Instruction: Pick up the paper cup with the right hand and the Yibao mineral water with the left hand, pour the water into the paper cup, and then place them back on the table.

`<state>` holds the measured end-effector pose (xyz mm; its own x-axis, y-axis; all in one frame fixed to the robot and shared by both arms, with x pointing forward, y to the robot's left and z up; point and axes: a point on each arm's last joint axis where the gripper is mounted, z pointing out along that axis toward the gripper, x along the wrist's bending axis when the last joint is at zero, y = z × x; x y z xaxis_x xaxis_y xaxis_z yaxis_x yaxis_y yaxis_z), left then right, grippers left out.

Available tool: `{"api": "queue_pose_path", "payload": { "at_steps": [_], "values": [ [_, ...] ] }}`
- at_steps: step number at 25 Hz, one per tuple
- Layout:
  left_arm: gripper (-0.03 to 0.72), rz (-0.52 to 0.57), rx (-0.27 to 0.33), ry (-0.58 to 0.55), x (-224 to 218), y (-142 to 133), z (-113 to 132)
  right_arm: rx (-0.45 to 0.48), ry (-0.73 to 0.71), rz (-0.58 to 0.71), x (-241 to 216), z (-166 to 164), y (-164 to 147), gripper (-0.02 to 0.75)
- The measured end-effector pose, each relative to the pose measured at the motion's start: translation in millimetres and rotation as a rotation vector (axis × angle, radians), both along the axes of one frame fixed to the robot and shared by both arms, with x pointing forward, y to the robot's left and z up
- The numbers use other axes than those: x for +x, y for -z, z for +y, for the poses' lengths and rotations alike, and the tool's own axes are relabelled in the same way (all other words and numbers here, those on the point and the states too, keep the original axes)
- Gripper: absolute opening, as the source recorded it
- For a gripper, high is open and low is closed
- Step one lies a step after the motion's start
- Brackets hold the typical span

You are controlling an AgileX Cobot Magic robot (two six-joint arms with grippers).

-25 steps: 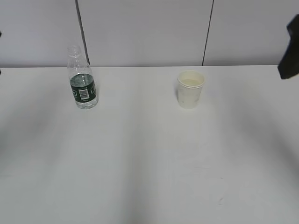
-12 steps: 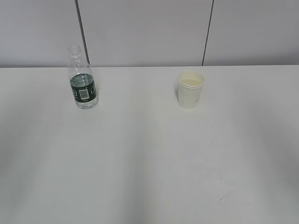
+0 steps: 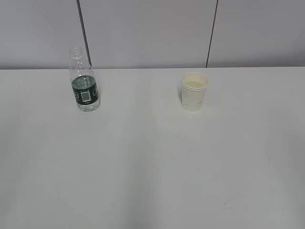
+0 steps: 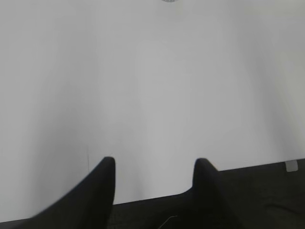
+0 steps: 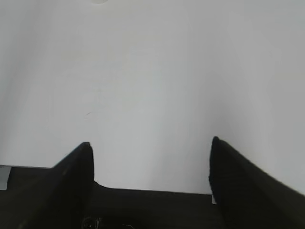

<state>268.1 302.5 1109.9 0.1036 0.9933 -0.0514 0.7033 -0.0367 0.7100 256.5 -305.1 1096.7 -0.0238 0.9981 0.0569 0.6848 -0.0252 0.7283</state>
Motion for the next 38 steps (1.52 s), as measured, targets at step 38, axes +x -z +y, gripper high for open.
{"api": "queue_pose_path", "payload": {
  "at_steps": [38],
  "values": [
    [0.333, -0.28, -0.034, 0.046, -38, 59, 12, 0.017, -0.072, -0.185, -27, -3, 56, 0.585]
  ]
}}
